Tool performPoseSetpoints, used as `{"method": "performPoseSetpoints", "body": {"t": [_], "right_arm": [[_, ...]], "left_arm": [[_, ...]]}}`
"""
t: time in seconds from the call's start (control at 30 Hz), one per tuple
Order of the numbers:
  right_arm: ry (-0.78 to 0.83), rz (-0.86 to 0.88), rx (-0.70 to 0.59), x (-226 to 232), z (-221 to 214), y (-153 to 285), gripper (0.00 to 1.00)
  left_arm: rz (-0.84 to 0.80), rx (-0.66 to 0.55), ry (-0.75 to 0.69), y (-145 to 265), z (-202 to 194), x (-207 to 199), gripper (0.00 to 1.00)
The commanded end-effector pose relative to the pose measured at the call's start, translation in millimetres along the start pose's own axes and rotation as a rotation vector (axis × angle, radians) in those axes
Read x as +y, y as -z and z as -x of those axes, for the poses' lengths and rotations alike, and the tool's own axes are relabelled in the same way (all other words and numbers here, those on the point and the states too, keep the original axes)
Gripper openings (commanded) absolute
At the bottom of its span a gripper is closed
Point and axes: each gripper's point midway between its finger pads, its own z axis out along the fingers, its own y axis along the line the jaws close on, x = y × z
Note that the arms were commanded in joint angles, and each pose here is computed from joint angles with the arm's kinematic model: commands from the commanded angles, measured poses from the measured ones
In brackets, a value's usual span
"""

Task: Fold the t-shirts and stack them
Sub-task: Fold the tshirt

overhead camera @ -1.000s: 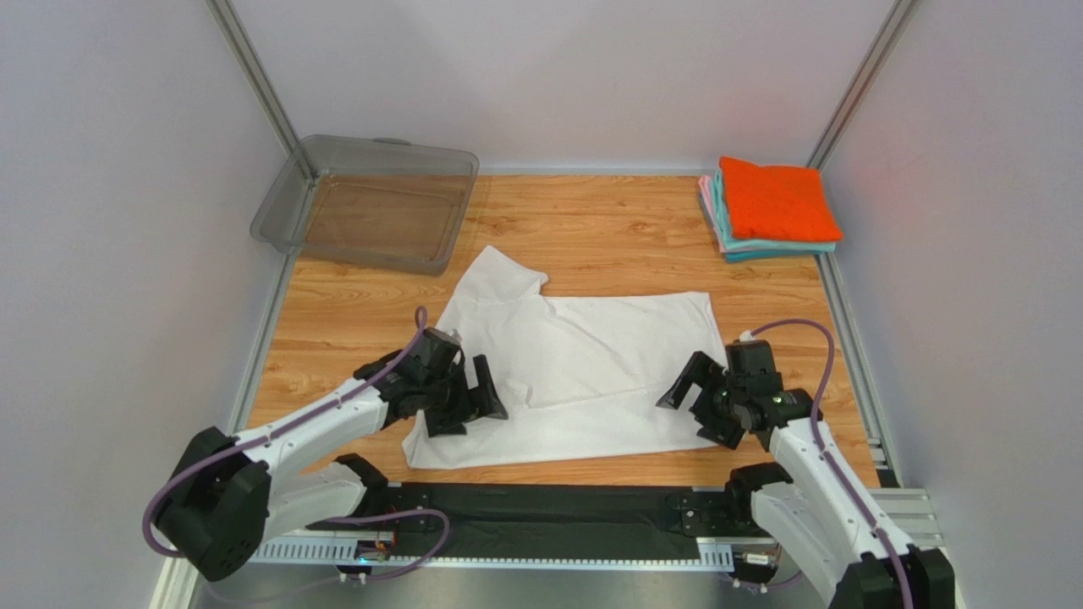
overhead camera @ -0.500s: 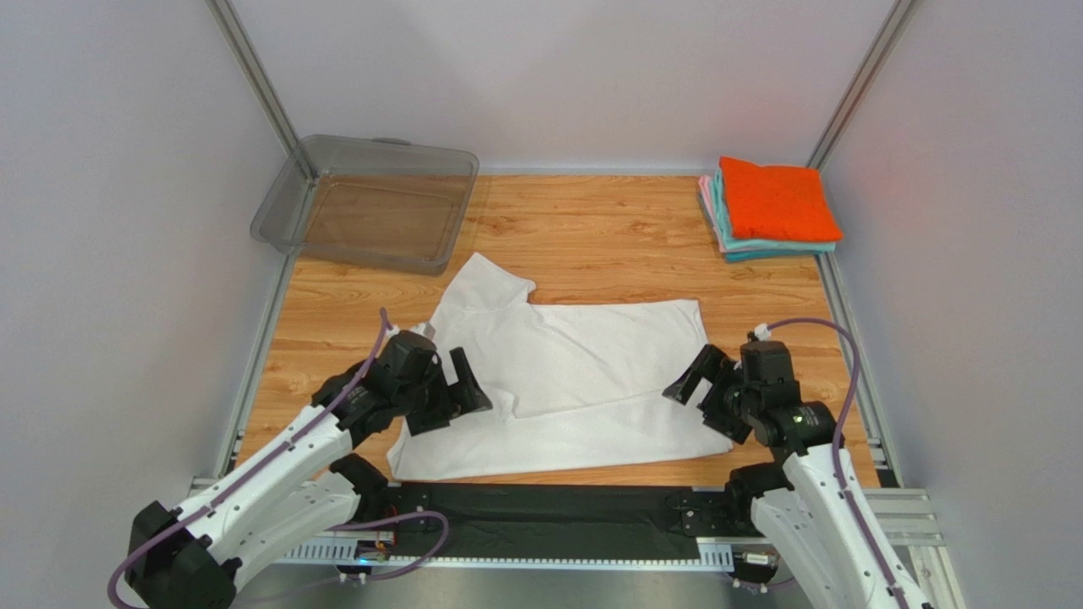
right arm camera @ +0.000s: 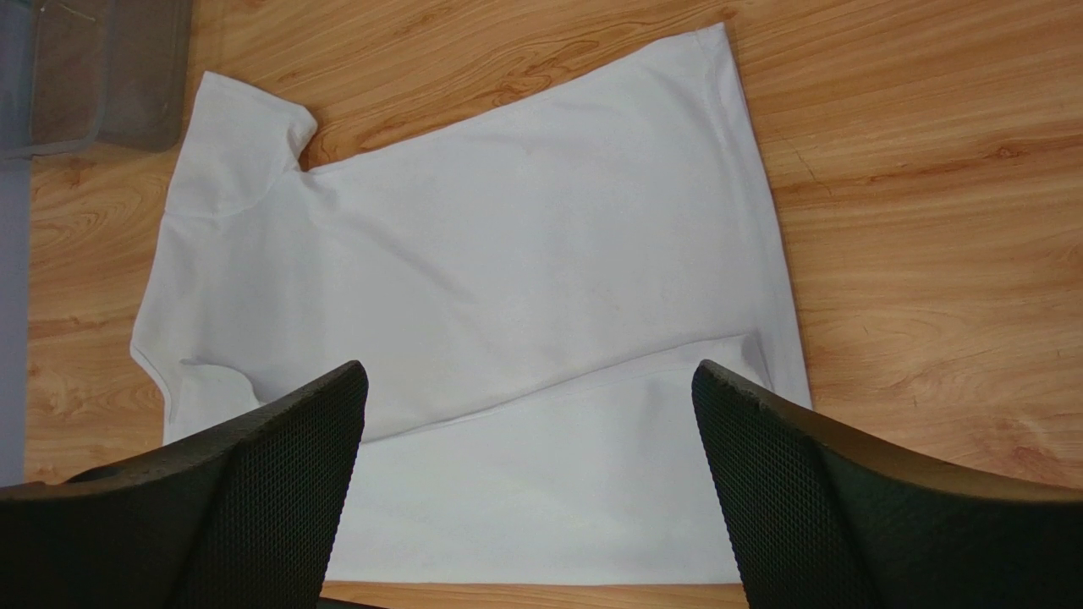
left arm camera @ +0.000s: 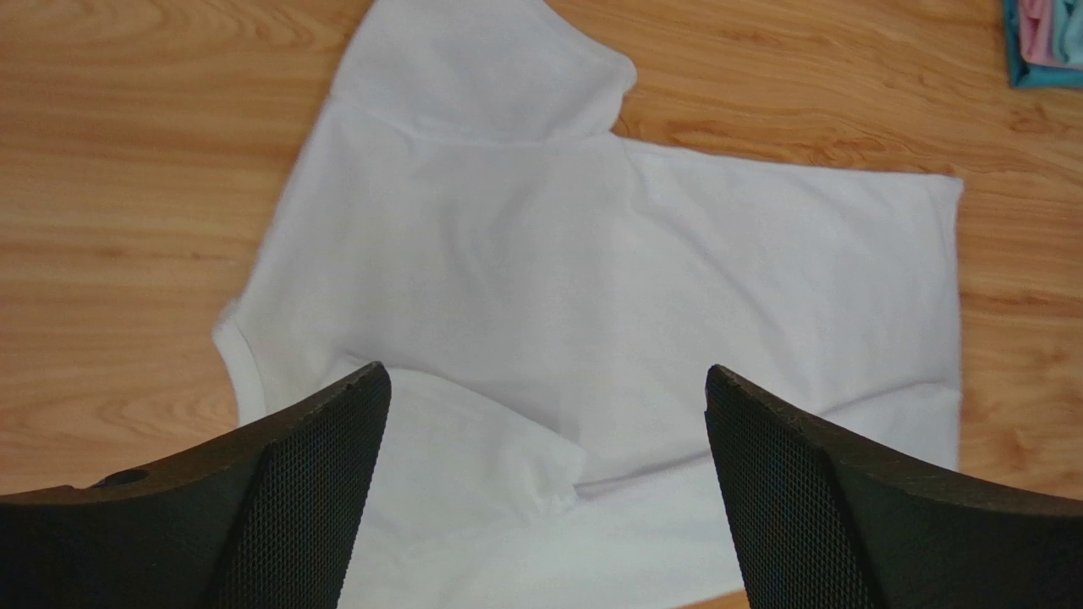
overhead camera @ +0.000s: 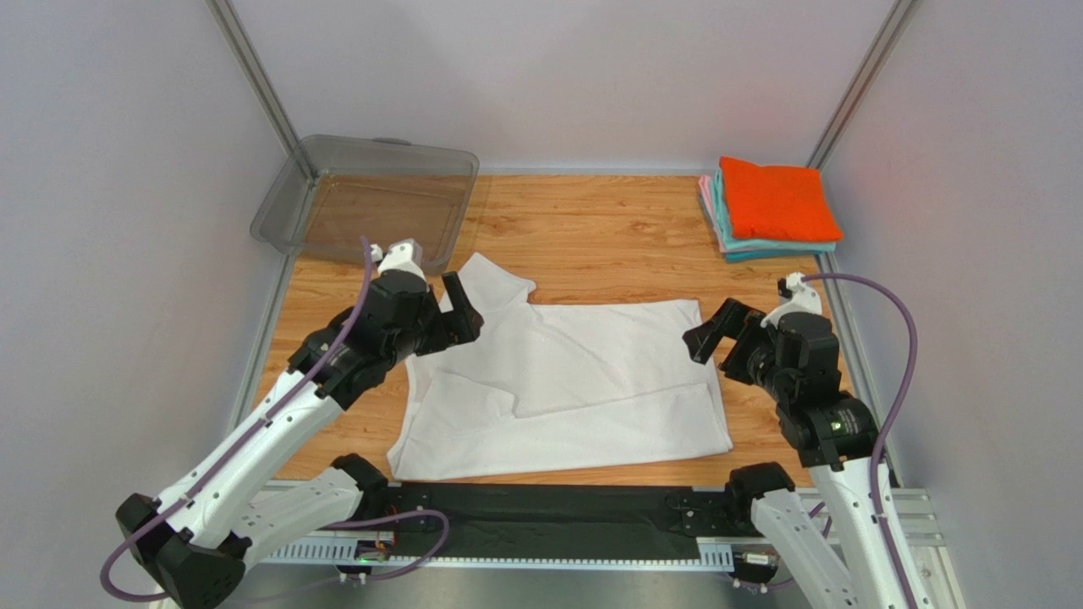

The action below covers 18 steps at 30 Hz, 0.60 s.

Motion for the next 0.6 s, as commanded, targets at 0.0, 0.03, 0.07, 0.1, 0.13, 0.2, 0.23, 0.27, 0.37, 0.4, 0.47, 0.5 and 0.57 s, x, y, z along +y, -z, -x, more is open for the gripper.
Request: {"method": "performPoseSetpoints", "body": {"t": [0.0,0.03,0.07,0.1,0.13,0.2,0.23,0.27,0.37,0.4,0.47,0.5,0.57], "right_arm": [[0.065,-0.011,-0.042,-2,11,-6,1.00],[0.068,-0.014,-0.040,-2,11,-7,1.00],[0.076,-0.016,-0.034,-3,11,-10,1.00],[0.080,-0.016,-0.030,-3,11,-11,1.00],[0.085,-0.017,-0.025,-3,11,-12,1.00],[0.089,-0.021,-0.015,-3,9,-16,1.00],[0.090,-0.023,-0.009,-4,8,-17,1.00],[0.089,-0.021,-0.005,-4,7,-19,1.00],[0.079,-0.013,0.015,-4,1,-25,1.00],[0.081,-0.014,0.023,-5,-2,-27,1.00],[0.079,-0.028,0.031,-9,-4,-30,1.00],[0.077,-0.029,0.039,-9,-7,-31,1.00],[0.077,-0.032,0.048,-10,-8,-34,1.00]], "left_arm": [[0.041,-0.155,-0.140,-9,44,-4,1.00],[0.047,-0.171,-0.160,-13,49,-5,1.00],[0.051,-0.186,-0.195,-21,56,-10,1.00],[0.053,-0.185,-0.226,-25,58,-12,1.00],[0.062,-0.186,-0.250,-30,61,-12,1.00],[0.101,-0.175,-0.266,-45,67,-13,1.00],[0.088,-0.155,-0.264,-52,68,-15,1.00],[0.076,-0.136,-0.264,-58,69,-17,1.00],[0.038,-0.031,-0.247,-99,62,-19,1.00],[0.019,-0.017,-0.249,-103,68,-23,1.00],[0.007,0.048,-0.270,-126,66,-25,1.00],[-0.011,0.069,-0.279,-134,65,-28,1.00],[-0.021,0.104,-0.302,-156,64,-33,1.00]]}}
